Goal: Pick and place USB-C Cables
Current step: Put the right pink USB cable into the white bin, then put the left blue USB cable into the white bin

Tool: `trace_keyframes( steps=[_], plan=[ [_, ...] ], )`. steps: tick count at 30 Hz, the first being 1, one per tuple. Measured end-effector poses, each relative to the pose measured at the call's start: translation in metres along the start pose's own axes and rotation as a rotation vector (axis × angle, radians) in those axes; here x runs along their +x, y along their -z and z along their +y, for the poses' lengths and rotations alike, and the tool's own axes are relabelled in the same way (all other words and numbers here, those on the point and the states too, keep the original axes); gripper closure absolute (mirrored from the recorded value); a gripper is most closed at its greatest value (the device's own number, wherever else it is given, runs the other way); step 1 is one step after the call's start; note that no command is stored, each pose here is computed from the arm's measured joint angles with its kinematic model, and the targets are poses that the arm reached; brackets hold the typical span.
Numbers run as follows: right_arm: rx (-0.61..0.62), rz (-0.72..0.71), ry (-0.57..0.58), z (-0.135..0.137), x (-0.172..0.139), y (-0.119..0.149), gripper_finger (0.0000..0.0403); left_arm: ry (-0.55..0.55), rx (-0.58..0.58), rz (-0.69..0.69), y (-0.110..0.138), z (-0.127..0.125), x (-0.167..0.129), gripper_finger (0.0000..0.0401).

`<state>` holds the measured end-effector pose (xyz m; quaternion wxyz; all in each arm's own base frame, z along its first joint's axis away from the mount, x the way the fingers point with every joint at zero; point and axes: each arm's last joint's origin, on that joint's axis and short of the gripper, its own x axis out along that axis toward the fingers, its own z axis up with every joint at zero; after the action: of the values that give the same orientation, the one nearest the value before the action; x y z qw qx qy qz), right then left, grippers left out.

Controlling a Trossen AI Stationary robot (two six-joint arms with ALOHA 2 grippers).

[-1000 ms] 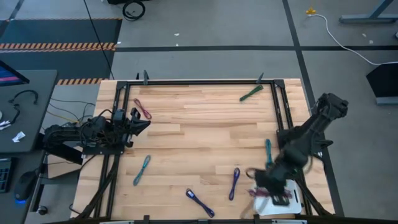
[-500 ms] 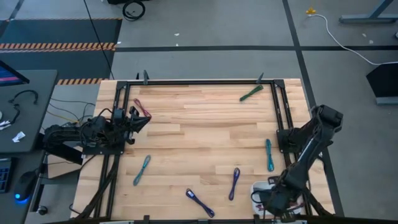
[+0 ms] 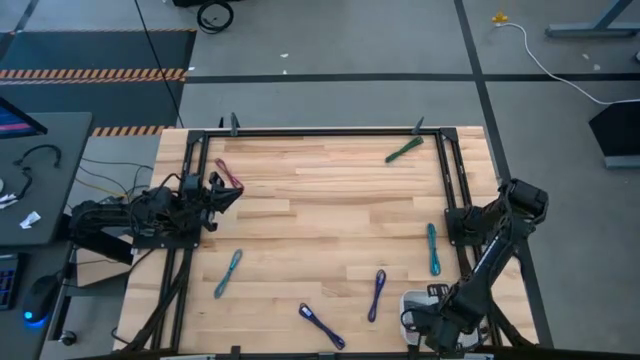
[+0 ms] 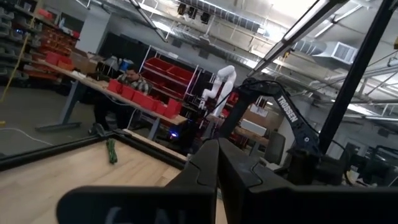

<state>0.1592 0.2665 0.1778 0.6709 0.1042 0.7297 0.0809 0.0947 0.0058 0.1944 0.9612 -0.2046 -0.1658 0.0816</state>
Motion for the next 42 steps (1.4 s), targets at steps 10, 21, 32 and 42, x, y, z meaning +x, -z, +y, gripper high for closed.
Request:
trace_keyframes(
  steps=[10,21,32,42],
  plan=[
    [0.074,-0.052,-0.132,0.005,-0.045,0.027,0.0217,-0.045,0.029,0.113,-0.003,-0.003,0.006,0.0393],
    [0.330,-0.513,-0.276,-0.078,-0.168,0.036,0.0211,-0.250,0.161,0.622,-0.053,-0.040,0.071,0.0394],
    [0.200,-1.110,0.103,-0.142,-0.222,0.005,0.0216,-0.519,0.200,1.287,-0.078,-0.067,0.128,0.0389],
    [-0.049,-1.363,0.087,-0.153,-0.229,-0.053,0.0243,-0.474,-0.096,1.539,-0.060,-0.065,0.081,0.0319]
  ],
)
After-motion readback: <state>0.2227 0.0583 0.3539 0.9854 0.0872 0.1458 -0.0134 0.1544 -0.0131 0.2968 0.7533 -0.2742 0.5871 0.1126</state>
